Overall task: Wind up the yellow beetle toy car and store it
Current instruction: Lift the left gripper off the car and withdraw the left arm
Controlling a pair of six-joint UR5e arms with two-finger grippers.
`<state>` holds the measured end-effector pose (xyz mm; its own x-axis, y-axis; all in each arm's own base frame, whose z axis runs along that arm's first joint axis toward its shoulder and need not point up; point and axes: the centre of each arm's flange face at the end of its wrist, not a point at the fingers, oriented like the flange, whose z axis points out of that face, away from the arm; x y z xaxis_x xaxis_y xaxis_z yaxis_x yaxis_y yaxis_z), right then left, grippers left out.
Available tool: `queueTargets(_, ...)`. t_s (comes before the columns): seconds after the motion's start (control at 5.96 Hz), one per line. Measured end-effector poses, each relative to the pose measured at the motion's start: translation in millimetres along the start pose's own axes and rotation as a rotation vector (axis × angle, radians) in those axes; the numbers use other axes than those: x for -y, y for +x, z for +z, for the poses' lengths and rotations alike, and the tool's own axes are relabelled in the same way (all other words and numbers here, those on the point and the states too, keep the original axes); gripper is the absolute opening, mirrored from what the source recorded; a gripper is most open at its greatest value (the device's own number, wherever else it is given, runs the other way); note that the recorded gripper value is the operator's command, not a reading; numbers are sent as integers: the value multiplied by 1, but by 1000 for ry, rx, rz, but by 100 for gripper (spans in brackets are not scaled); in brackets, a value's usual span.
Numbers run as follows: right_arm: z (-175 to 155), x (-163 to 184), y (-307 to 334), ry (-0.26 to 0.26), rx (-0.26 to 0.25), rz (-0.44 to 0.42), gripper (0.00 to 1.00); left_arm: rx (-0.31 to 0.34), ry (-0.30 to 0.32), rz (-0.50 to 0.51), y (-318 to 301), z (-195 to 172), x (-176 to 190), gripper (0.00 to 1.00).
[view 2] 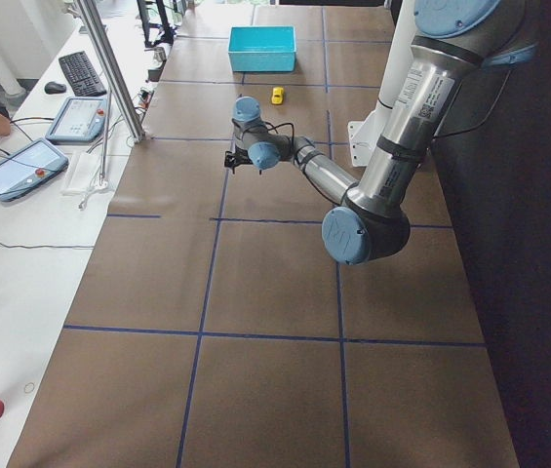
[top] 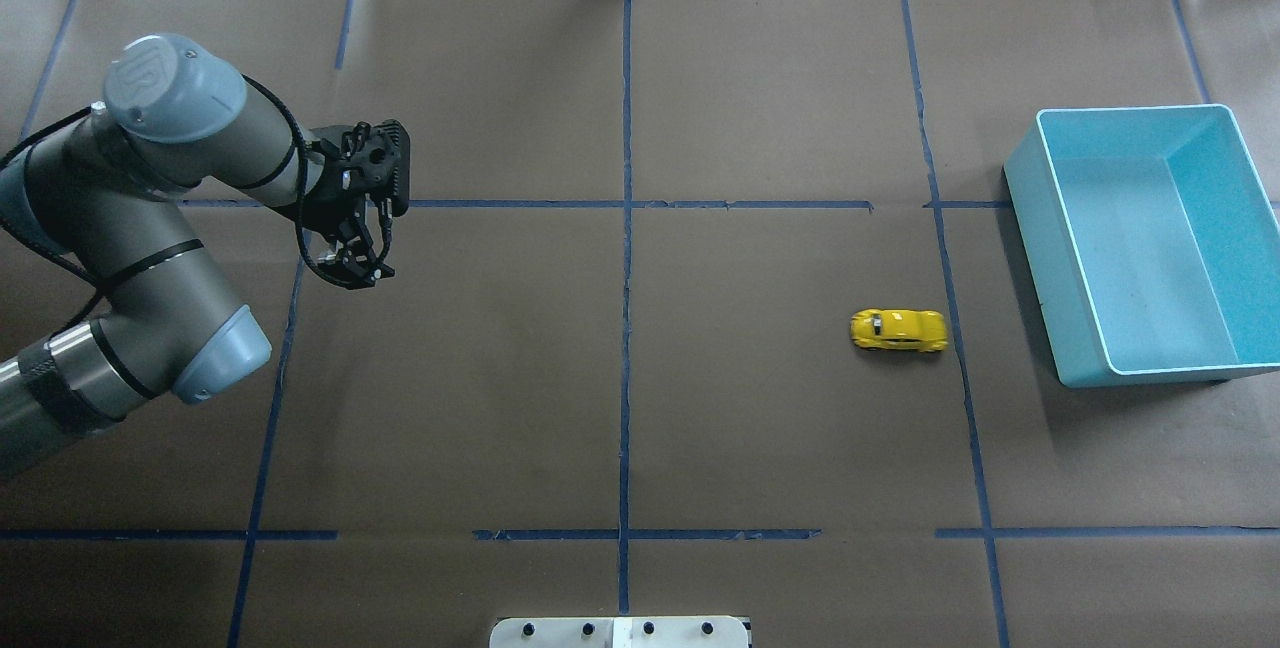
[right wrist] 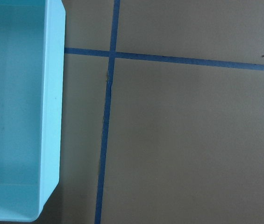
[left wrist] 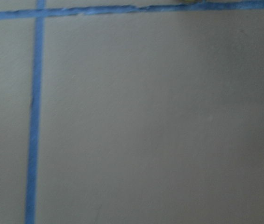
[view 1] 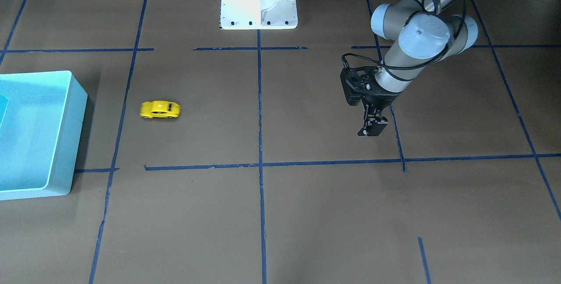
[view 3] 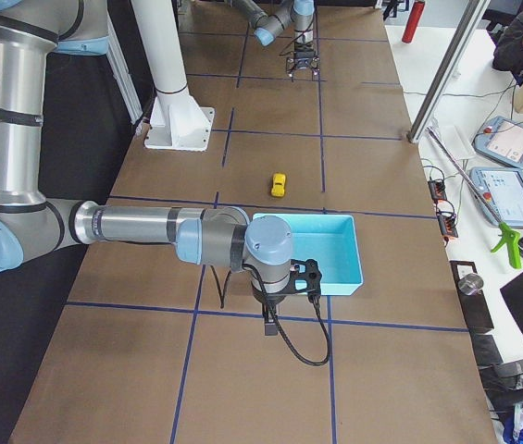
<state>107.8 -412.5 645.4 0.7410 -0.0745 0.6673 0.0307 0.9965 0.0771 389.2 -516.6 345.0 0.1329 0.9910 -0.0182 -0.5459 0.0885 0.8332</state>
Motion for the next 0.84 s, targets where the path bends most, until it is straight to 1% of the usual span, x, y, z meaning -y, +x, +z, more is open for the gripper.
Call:
queueTargets(0.17, 0, 0, 0, 0, -1, 0, 100, 0, -1, -28, -3, -16, -25, 100)
queueTargets(0.34, 0, 0, 0, 0, -2, 0, 100, -2, -15, -61, 4, -36, -57, 100)
queueTargets(0.5, 0, 0, 0, -1, -1, 1, 100, 16, -51, -122, 5, -64, -97, 100)
queueTargets(0.67, 1, 0, 1, -1, 1, 3, 100, 50, -108, -234, -5, -100, -154, 100)
queueTargets(0.84, 0, 1, 0, -1, 1, 3, 100, 91, -167, -383, -16, -140, -221, 100)
